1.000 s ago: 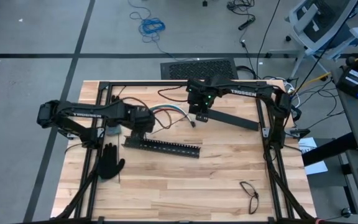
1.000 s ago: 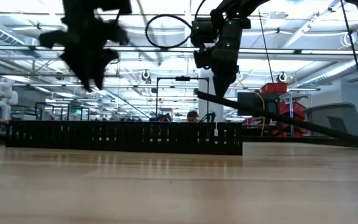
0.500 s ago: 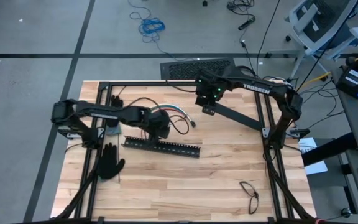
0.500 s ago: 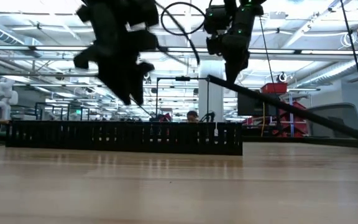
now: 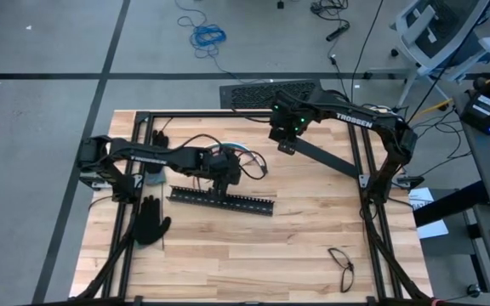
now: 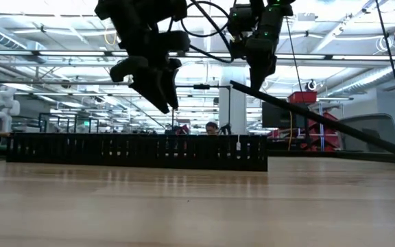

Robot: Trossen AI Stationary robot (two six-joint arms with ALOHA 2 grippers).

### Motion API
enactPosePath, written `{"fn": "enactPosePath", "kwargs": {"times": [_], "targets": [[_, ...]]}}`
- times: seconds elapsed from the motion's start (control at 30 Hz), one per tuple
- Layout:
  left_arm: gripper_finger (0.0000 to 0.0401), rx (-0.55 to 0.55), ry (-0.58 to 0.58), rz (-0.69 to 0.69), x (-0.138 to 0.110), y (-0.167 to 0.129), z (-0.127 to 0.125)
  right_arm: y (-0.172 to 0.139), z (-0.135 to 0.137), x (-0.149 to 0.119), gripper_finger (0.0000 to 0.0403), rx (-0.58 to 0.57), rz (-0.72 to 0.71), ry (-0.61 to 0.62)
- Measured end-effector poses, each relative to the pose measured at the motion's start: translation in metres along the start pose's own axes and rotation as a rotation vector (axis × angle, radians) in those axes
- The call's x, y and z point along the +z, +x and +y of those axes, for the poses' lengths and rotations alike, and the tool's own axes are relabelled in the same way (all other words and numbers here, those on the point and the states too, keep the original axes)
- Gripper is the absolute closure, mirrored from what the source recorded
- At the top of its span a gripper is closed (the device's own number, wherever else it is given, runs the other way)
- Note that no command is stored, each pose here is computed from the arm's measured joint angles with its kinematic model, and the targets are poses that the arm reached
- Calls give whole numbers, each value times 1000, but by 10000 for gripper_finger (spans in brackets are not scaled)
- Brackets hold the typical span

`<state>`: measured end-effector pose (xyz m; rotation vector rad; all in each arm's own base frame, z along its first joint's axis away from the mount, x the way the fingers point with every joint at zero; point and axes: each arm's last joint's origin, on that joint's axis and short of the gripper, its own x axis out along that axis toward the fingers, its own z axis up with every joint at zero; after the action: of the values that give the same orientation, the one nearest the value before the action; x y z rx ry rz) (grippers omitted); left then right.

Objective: Ziptie cables

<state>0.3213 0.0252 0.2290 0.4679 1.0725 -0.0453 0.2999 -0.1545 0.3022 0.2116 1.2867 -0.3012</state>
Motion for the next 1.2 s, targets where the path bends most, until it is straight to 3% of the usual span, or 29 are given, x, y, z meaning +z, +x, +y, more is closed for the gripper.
{"fn": "enactPosePath", "kwargs": {"times": [0.3, 0.5, 0.67, 0.73, 0.87, 0.93, 1.2], "targets": [[177, -86, 50, -20, 2, 5, -8, 0, -2, 1, 198, -3, -12, -28], [110, -176, -4, -1, 12, 2, -10, 0, -5, 1, 198, -5, -16, -23], [56, -193, 165, 20, 28, 5, -9, 0, -5, 1, 198, -3, -14, -23], [47, -202, 151, 11, 32, 3, -10, 0, -5, 1, 198, -3, -14, -22], [45, -346, 93, -127, 39, -4, -8, 0, -5, 1, 198, -3, -13, -22], [44, -363, 45, -172, 40, -3, -4, 0, -5, 1, 198, -2, -13, -22], [44, -372, -151, -118, 30, 12, 0, 0, 0, -1, 199, 28, 12, -30]]}}
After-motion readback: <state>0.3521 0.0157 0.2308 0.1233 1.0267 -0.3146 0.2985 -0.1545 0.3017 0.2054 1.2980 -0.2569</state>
